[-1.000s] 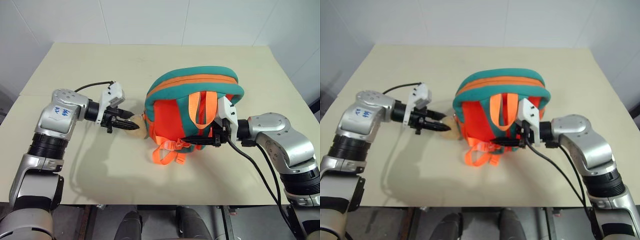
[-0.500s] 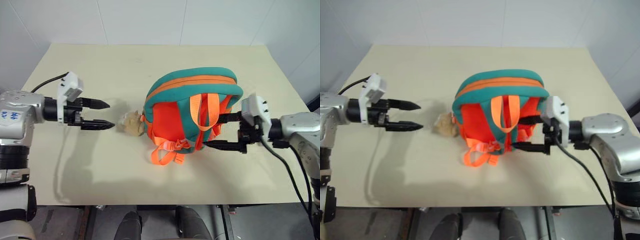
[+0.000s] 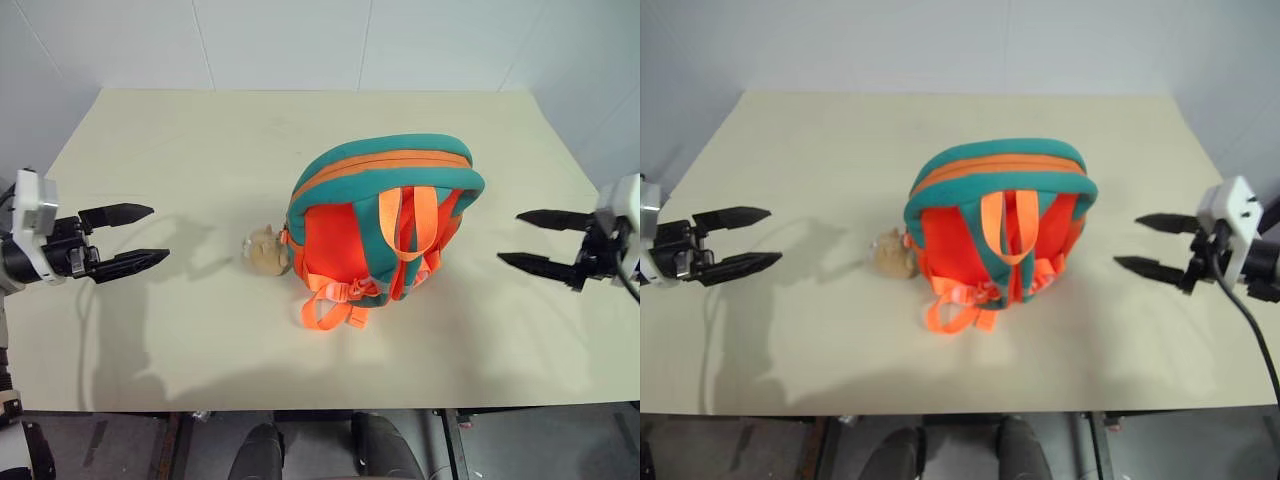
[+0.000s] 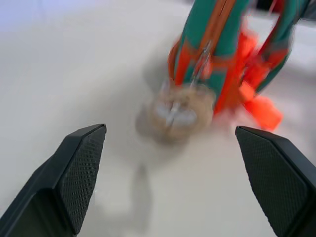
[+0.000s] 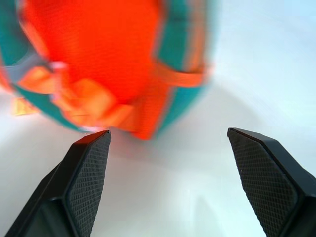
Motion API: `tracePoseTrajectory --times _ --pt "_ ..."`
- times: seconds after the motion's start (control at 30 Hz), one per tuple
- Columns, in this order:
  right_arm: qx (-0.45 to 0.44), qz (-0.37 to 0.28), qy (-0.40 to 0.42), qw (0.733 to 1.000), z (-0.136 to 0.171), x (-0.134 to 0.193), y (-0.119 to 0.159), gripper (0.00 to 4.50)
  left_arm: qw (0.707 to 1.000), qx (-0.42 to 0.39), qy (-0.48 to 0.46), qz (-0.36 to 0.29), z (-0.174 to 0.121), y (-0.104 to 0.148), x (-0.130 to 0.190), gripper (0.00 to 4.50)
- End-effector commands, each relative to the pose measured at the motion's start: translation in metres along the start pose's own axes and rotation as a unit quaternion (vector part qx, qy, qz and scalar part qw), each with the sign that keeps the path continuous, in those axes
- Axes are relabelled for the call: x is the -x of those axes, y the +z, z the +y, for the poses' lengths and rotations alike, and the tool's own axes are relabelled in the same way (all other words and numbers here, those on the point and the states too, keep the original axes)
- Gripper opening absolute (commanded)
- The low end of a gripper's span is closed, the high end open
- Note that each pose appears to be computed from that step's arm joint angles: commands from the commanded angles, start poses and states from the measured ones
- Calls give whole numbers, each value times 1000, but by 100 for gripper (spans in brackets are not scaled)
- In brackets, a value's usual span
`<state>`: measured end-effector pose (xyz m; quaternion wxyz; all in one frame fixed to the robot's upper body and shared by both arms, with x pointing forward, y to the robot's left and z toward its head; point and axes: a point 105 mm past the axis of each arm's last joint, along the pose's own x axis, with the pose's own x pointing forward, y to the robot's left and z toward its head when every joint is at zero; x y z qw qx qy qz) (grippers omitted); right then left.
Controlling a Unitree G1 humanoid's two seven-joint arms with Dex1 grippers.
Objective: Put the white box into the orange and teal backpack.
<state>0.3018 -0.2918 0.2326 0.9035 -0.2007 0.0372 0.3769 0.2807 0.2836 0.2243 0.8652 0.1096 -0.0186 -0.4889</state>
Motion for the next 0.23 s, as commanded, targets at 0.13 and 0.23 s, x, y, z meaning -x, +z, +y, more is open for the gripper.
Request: tracePoseTrajectory --times 0.13,0.23 --pt "28 -11 -37 999 -22 11 15 450 999 -24 -9 -27 -15 2 14 447" --pt "29 -19 -34 999 -23 1 15 450 999 -29 -5 -30 -18 5 21 447"
